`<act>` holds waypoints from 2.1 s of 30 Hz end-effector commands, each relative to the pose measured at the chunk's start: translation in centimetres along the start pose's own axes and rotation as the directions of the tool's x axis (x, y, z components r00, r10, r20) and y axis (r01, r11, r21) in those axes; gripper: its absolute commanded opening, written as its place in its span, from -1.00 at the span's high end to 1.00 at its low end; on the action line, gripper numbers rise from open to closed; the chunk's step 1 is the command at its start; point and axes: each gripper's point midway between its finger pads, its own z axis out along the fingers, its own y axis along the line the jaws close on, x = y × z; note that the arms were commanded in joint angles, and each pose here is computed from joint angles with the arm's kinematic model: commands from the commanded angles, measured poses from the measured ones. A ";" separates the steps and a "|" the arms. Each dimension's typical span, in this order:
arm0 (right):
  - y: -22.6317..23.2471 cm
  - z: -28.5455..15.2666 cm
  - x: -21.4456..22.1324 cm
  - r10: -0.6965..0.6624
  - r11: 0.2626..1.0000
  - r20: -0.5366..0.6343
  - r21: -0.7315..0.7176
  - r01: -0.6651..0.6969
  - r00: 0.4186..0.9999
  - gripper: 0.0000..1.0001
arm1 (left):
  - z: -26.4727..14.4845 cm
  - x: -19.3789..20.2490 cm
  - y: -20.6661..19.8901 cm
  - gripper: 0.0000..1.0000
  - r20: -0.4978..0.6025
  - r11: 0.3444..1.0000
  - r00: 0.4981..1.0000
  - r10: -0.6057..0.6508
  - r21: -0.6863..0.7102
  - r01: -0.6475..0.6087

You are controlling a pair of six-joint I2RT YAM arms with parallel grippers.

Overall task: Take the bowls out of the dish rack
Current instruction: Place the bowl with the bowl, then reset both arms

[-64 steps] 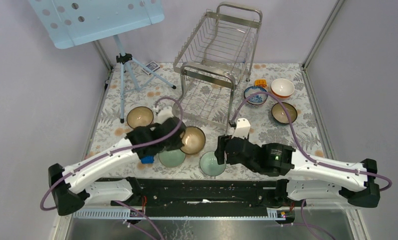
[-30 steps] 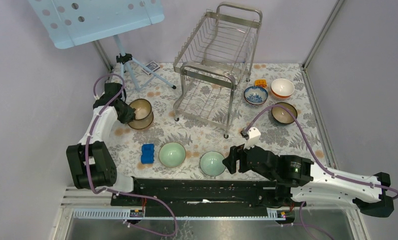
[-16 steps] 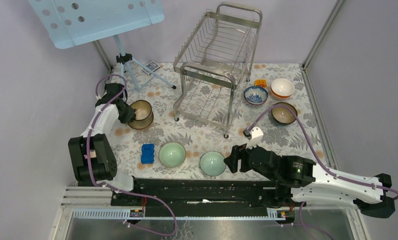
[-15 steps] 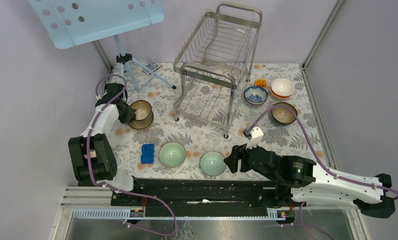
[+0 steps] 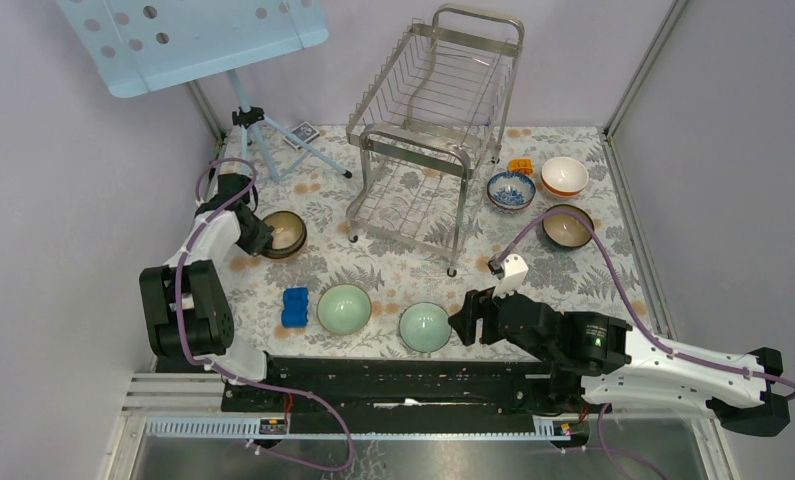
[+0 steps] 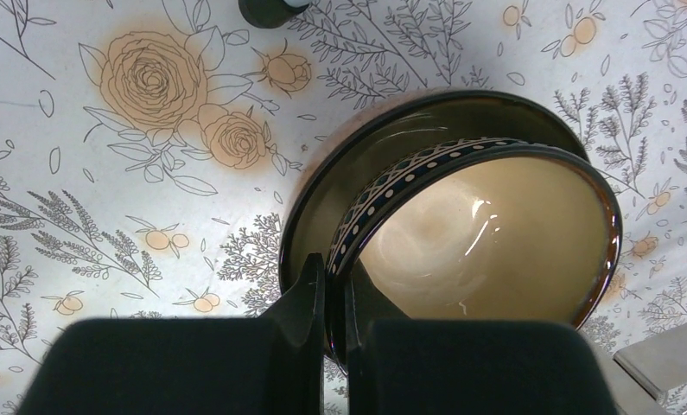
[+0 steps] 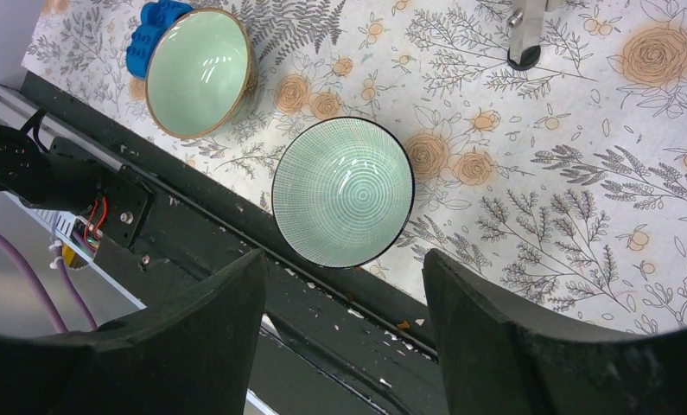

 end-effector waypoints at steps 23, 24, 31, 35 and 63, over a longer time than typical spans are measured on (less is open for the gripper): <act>-0.8 0.1 -0.5 0.030 0.999 0.040 0.034 -0.031 0.999 -0.45 | -2.5 -2.2 -1.5 -0.17 0.082 0.997 0.997 0.002 0.078 -0.008; -0.8 0.2 -0.5 0.030 0.999 0.040 0.036 -0.031 0.999 -0.45 | -2.7 -2.4 -1.6 -0.18 0.085 0.997 0.996 0.003 0.080 -0.010; -0.7 0.3 -0.3 0.035 0.999 0.037 0.028 -0.036 0.999 -0.46 | -3.8 -3.0 -1.0 -0.20 0.120 0.998 0.992 0.024 0.056 -0.031; -0.7 0.3 -0.3 0.037 0.999 0.037 0.027 -0.038 0.999 -0.45 | -3.9 -2.9 -0.6 -0.18 0.126 0.998 0.992 0.030 0.047 -0.036; -3.2 -2.6 -5.6 -0.101 0.989 0.230 0.129 0.073 0.968 -0.50 | -21.9 2.4 -8.0 -0.97 0.528 0.771 0.813 0.246 0.402 -0.494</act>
